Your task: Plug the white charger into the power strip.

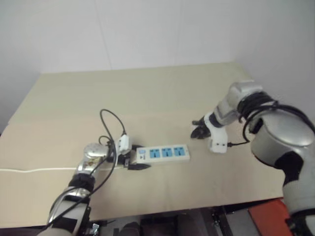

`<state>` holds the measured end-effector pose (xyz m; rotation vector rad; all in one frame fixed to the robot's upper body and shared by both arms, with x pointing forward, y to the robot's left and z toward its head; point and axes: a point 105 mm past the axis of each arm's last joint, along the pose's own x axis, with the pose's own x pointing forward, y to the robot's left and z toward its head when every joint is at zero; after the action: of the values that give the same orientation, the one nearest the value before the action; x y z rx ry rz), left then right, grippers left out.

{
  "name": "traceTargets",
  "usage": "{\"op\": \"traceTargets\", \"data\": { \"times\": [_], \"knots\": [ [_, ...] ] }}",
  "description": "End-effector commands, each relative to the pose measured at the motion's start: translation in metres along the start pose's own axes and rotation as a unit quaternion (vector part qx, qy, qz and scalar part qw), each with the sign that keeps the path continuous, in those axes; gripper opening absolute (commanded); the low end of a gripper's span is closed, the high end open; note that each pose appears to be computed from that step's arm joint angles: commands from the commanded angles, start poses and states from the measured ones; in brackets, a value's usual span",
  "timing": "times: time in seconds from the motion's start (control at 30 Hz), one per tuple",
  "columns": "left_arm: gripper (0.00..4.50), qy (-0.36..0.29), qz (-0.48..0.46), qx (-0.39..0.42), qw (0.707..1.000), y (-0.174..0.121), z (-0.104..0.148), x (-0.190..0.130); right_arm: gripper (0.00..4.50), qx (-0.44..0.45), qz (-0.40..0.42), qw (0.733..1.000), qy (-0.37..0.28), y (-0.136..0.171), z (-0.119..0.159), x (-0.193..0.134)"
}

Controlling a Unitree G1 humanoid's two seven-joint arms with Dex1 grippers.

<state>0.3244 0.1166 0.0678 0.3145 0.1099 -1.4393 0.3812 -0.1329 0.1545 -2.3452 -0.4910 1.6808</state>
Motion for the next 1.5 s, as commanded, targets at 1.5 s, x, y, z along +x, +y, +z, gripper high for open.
{"op": "traceTargets", "data": {
  "times": [1.5],
  "knots": [
    [3.55,-0.002,-0.025,0.026,0.999,-0.008,0.007,0.003,1.13,0.594,-0.384,0.620,-0.340,-0.086,0.006,-0.006]
  ]
}}
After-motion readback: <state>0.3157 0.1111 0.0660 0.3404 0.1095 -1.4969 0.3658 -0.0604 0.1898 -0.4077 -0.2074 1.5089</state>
